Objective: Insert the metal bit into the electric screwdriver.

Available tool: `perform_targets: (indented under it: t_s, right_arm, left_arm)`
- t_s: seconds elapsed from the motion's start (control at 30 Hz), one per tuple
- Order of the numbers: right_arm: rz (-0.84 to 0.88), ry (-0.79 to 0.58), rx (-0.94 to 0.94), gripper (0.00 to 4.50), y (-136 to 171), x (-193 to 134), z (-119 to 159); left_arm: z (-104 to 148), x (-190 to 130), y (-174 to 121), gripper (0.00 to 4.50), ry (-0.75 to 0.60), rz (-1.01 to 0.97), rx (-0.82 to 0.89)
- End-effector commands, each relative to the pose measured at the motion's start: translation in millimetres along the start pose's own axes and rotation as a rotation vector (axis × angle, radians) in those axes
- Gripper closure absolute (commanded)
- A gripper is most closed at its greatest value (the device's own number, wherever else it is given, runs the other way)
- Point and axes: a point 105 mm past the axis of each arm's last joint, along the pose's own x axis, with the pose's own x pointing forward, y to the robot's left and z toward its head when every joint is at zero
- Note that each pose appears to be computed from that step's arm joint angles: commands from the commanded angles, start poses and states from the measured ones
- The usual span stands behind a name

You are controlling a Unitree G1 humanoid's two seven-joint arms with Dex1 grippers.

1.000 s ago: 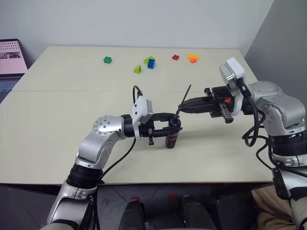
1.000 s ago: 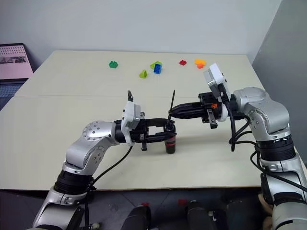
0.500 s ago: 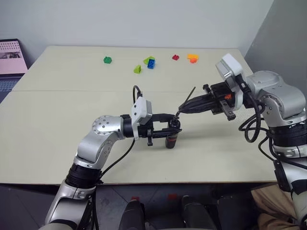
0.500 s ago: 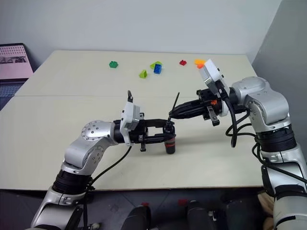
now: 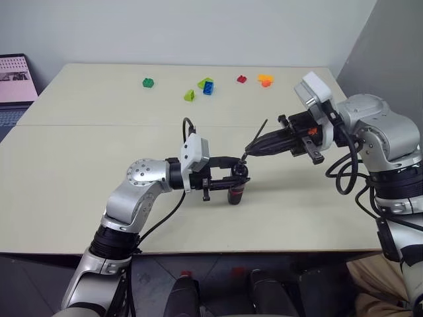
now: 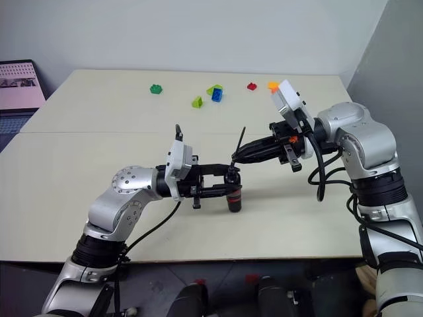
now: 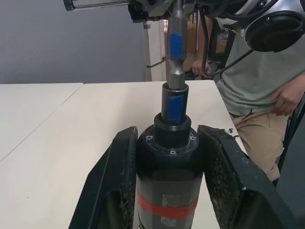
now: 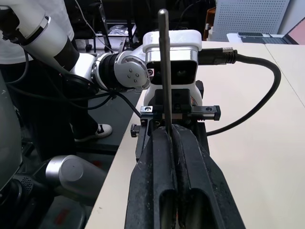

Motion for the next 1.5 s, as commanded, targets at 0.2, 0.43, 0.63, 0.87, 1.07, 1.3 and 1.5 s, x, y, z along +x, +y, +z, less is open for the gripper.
perform_targets:
  t_s: [0.2,0.43,0.63,0.87,1.07,1.3,1.5]
  right_arm:
    - [0.056,0.001,-0.073,4.50,10,-5,24]
    - [0.065,0.009,-0.103,4.50,7,-3,31]
    - [0.082,0.026,-0.089,4.50,5,0,24]
    - [0.094,0.050,-0.094,4.50,1,1,22]
    - [0.103,0.063,-0.090,4.50,1,1,21]
    - [0.115,0.075,-0.085,4.50,3,1,19]
    - [0.122,0.083,-0.082,4.50,4,2,18]
  left_arm:
    - [-11,-6,2,2.89,0.060,0.006,-0.019]
    - [-11,-6,2,2.89,0.064,-0.003,-0.020]
    - [-12,-6,1,2.89,0.067,-0.010,-0.020]
    - [-12,-6,2,2.89,0.071,-0.011,-0.019]
    - [-13,-7,1,2.89,0.073,-0.010,-0.019]
    - [-13,-7,1,2.89,0.073,-0.010,-0.020]
    - [-14,-7,2,2.89,0.076,-0.010,-0.020]
